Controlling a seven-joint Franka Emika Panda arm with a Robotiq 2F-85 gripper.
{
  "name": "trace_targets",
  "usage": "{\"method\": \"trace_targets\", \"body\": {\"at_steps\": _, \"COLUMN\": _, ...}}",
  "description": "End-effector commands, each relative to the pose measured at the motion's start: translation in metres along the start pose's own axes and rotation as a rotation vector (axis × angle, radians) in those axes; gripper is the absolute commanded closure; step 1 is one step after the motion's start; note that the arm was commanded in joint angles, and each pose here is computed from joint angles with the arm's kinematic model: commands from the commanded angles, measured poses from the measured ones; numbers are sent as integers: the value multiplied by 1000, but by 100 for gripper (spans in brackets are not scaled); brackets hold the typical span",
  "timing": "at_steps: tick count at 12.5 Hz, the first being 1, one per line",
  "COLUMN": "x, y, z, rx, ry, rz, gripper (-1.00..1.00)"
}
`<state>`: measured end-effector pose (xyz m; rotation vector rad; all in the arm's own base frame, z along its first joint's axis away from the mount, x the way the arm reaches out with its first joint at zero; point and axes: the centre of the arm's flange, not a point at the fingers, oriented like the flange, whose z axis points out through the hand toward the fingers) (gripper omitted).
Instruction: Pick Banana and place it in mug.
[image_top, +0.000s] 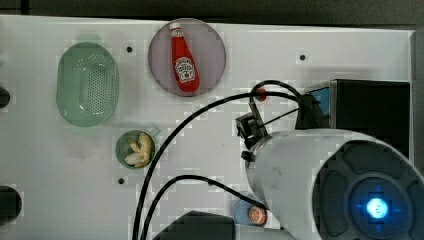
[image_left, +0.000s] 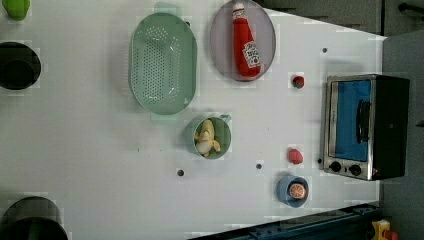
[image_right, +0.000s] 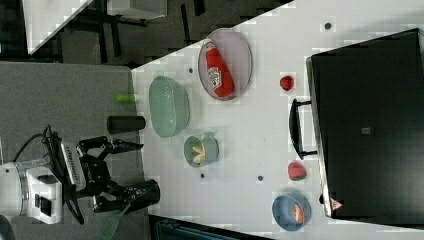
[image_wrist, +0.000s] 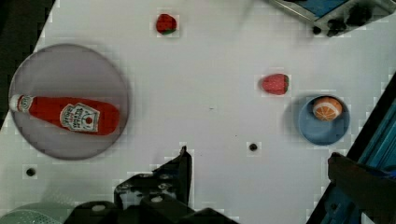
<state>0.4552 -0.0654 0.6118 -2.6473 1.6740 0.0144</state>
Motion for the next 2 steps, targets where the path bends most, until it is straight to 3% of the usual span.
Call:
{"method": "trace_targets", "body": {"at_steps": 1, "x": -21, "y": -27, "z": 18, "rx": -28, "ry": -13, "rz": -120, "gripper": -100}}
{"method": "trace_targets", "body": {"at_steps": 2, "x": -21, "y": -29, "z": 19, "rx": -24, "ry": -10, "rz": -122, "gripper": -100}}
